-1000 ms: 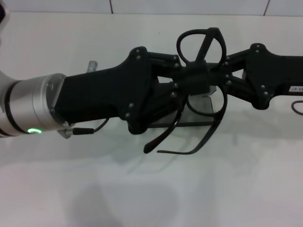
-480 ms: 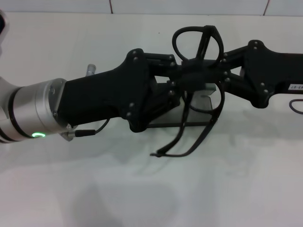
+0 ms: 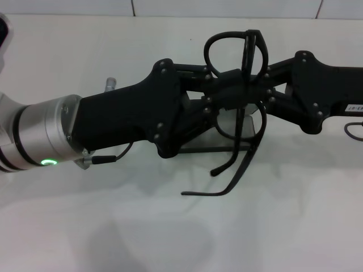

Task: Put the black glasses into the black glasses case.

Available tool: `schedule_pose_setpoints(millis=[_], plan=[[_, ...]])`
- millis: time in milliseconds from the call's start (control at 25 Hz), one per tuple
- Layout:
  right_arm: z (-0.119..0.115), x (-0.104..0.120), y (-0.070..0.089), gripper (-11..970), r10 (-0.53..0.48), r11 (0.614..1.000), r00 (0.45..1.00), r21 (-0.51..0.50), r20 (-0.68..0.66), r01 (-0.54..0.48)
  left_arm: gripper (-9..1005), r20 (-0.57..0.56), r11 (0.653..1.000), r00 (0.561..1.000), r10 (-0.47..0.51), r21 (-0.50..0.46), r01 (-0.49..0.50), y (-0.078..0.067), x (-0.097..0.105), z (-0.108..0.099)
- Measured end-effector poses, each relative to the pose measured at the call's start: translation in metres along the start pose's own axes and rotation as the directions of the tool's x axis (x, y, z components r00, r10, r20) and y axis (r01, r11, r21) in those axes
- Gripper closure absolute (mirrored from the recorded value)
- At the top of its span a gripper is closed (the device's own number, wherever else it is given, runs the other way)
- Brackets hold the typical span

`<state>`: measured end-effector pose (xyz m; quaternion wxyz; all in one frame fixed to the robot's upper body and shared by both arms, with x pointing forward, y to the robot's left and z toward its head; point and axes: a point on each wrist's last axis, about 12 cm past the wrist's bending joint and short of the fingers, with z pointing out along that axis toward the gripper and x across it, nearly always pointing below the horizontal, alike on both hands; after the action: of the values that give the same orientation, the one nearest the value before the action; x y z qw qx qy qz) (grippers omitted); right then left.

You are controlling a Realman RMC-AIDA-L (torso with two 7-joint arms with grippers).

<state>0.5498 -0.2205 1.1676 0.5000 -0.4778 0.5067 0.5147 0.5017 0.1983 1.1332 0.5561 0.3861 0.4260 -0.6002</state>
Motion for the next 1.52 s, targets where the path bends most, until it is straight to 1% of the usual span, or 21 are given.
schedule_pose_setpoints(millis=[480,1160,1320,1520], plan=[[0.007,0.001,0.001,883,0.004,0.999,1.000,-0.037,0.009,-0.003,868,0.000,1.000,1.000,-0.015,-0.011,0.015,0.002,0.007,0.001],[0.008,0.000,0.002,882,-0.007,0.999,1.000,-0.048,0.019,0.008,867,0.001,0.999,1.000,-0.016,-0.042,0.016,0.004,0.009,0.000],[0.006,0.001,0.002,883,-0.009,0.999,1.000,-0.034,0.018,0.010,867,0.006,1.000,1.000,-0.013,-0.028,0.013,0.003,0.008,-0.001],[-0.004,0.002,0.000,886,-0.017,1.000,1.000,0.027,0.023,0.016,867,0.038,1.000,0.999,-0.002,-0.001,0.002,-0.003,0.003,-0.005]])
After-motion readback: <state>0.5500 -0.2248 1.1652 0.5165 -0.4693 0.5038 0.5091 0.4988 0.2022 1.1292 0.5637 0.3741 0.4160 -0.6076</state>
